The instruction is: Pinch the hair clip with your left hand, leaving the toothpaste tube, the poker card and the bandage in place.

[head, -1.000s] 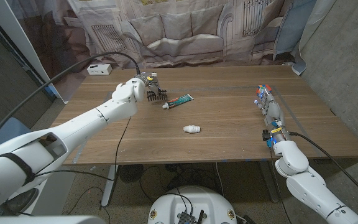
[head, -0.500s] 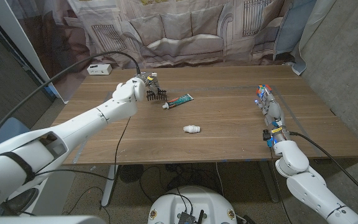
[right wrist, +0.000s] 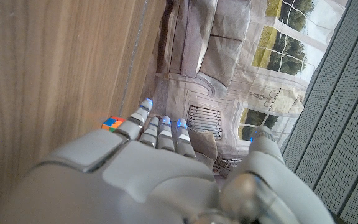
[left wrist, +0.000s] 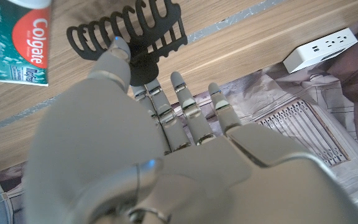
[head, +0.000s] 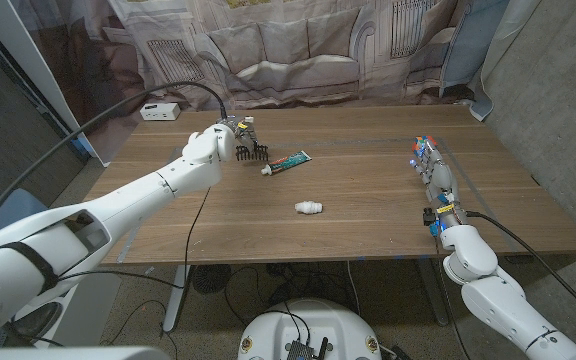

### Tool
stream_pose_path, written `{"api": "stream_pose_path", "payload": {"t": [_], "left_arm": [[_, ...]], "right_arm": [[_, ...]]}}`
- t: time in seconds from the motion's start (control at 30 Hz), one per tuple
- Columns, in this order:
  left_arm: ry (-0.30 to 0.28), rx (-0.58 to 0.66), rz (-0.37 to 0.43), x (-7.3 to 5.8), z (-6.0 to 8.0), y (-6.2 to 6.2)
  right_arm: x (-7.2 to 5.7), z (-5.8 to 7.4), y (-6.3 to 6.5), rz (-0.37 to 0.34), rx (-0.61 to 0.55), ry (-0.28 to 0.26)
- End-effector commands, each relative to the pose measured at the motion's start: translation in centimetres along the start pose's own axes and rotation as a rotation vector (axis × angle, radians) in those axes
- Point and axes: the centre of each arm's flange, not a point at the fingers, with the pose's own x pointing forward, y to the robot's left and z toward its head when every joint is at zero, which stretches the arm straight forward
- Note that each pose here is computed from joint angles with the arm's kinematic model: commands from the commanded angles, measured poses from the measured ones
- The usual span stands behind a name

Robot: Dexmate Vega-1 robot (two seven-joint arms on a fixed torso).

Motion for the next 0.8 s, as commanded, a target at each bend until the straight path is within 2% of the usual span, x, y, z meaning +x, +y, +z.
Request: {"api": "stream_pose_path", "payload": {"t": [0.03, 0.8], "left_arm": [[0.011, 0.006, 0.001, 0.07, -0.13, -0.11], [0.033, -0.002, 0.002, -0.23, -0.75, -0.21]], "right_arm": [[0.04, -0.16, -0.14, -0.002, 0.002, 0.001], [0.04, -0.36, 0.00, -0.001, 0.005, 0.003]]}}
